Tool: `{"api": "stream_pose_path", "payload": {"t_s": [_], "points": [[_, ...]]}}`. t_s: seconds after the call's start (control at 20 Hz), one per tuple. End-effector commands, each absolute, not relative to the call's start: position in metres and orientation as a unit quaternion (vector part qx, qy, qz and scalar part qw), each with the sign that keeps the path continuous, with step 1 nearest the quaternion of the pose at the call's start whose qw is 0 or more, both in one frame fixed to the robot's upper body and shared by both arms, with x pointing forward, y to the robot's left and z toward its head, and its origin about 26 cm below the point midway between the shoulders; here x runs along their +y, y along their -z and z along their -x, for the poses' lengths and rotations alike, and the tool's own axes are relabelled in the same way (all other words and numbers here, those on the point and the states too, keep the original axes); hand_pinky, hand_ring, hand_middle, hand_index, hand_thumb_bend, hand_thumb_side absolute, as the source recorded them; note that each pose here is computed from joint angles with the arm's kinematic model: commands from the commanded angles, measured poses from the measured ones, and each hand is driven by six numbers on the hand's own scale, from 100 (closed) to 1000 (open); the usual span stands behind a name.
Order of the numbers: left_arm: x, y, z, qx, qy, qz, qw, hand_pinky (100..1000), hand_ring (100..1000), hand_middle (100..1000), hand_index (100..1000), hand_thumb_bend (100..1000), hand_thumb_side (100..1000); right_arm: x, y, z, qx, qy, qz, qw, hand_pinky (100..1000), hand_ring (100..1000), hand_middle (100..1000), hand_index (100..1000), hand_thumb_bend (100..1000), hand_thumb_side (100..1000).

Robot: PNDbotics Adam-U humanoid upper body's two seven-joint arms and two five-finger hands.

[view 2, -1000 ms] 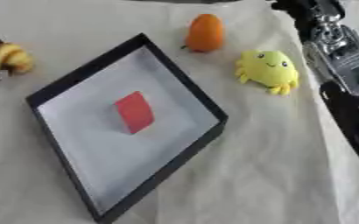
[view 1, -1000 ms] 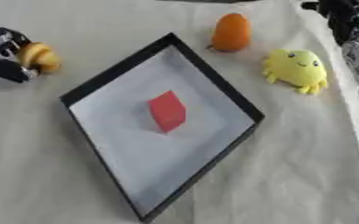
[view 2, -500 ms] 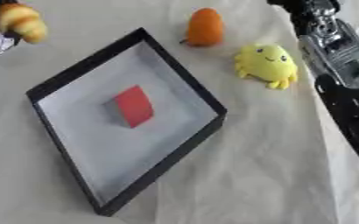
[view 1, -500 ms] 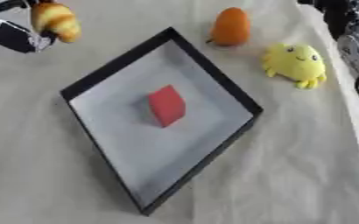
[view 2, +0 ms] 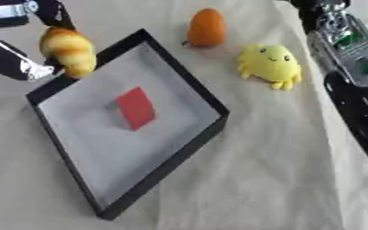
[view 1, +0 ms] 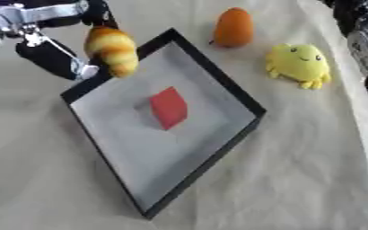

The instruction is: Pick up objects on the table and place them in the box.

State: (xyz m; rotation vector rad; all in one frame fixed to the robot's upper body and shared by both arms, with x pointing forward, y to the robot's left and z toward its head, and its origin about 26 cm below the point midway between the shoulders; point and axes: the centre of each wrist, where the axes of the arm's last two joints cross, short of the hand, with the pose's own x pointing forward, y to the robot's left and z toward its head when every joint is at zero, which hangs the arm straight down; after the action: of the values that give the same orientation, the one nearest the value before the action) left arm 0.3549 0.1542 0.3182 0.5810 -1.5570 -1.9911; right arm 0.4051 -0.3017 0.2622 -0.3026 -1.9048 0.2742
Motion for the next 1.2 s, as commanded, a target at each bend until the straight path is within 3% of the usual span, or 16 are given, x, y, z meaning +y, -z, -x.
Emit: {"api": "stream_pose_path", "payload": {"t_s": [0.05,0.4,0.5,0.6,0.75,0.9,1.2], "points": [[0.141,-0.321,-0.343,-0.564,0.762,-0.208,0.240,801,733,681,709,143,100,-0.306,-0.276,-0.403,-0.816,-0.123,0.140,0.547,867,798,824,913,212,613],[0.130,-0.291,-0.345,-0.508,0.804,-0.195,0.239,806,741,698,728,215,110,-0.305,-0.276,-0.404,-0.817,-0.123,0.140,0.546,867,798,824,913,213,613],[0.131,-0.285,-0.349,-0.498,0.809,-0.197,0.244,815,751,715,750,256,149,-0.305,-0.276,-0.404,-0.816,-0.123,0.140,0.546,867,798,824,913,214,613],[0.132,-0.281,-0.353,-0.488,0.813,-0.198,0.247,837,790,770,819,359,212,-0.305,-0.276,-0.404,-0.817,-0.124,0.139,0.546,867,798,824,913,214,613],[0.134,-0.279,-0.356,-0.485,0.815,-0.201,0.245,892,852,842,902,568,382,-0.305,-0.276,-0.404,-0.817,-0.124,0.139,0.546,867,798,824,913,216,612],[0.138,-0.284,-0.354,-0.498,0.806,-0.210,0.240,892,853,841,902,582,386,-0.306,-0.275,-0.403,-0.816,-0.125,0.141,0.547,867,798,824,913,219,610],[0.161,-0.314,-0.326,-0.574,0.754,-0.217,0.233,881,835,816,878,455,373,-0.311,-0.279,-0.400,-0.816,-0.131,0.152,0.542,867,799,825,913,236,597]]}}
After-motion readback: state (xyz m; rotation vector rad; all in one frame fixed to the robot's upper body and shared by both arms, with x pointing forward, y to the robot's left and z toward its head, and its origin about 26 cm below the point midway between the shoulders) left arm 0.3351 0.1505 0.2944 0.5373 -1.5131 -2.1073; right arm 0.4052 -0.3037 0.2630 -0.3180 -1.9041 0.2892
